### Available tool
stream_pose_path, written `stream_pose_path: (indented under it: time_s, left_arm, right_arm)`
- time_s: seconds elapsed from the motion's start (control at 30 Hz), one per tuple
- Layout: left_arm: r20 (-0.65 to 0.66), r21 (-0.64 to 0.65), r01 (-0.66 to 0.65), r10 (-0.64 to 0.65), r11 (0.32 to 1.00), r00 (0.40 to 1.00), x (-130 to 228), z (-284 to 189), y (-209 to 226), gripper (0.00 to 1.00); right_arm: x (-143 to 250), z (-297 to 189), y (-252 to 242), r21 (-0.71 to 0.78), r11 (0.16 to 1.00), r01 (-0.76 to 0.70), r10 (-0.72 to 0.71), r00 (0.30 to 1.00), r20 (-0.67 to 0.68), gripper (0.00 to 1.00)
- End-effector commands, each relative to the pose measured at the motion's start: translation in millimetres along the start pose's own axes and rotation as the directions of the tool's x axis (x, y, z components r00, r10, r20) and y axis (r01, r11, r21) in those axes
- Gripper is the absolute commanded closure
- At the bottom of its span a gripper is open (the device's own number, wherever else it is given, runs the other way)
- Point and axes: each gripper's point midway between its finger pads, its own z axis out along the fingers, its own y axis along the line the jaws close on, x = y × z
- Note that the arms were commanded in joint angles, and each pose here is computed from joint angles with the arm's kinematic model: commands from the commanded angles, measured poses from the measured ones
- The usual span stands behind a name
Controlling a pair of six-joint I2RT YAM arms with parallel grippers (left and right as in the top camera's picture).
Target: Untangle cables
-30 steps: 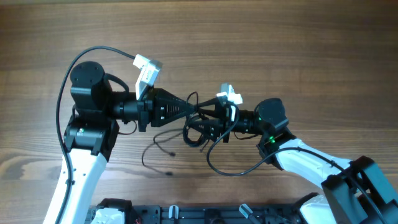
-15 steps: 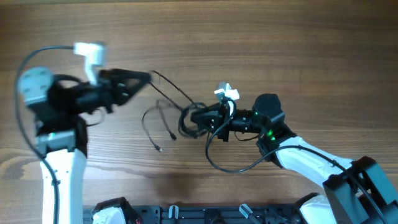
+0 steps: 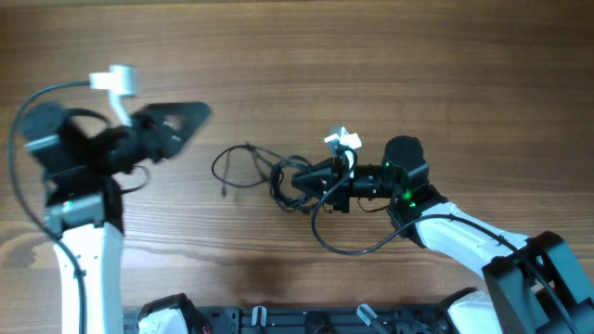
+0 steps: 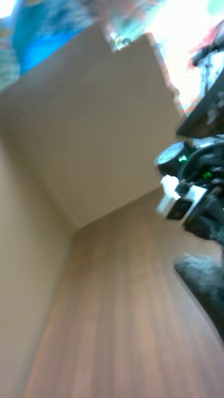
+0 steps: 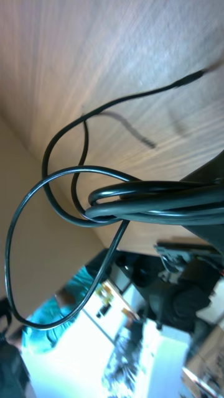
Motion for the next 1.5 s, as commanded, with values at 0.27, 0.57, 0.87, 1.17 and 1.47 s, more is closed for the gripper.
stream_pose_path:
  time_s: [0.27,0.57,0.87,1.17,1.47]
  left_arm:
    - [-0.171,-0.295,0.009,-0.062,0.955,0.983,60.5,55.8,88.4,0.32]
    - [-0.124,-0.337,0.514,-0.579,0.789,0.806,89.8,49.6,90.6,0.28]
    - [-0.152,-0.302,0.636,-0.695,0.710,0.703,95.4,58.7,72.3,0.61]
    - [-0.142,-0.243,0.594,-0.634,0.767,0.760,76.8,60.0,70.3,0.96]
    - [0.269,-0.218,0.643,-0.589,0.734,0.762,-2.0,-44.8,131.6,0.96]
  right_arm:
    - [8.8,-3.7,16.1,-0.108,0.994,0.004,-0.010,0.999,-0.048,0.90]
    - [0.8,-15.9,2.6,-0.067,0.998,-0.002,0.001,1.000,-0.018,0.91]
    - [2.0,-15.9,2.1,-0.066,0.998,-0.011,0.009,1.000,-0.022,0.91]
    - [2.9,-15.9,1.7,-0.065,0.998,-0.017,0.016,1.000,-0.025,0.91]
    - [7.1,-15.9,-0.2,-0.058,0.997,-0.049,0.047,0.998,-0.038,0.87]
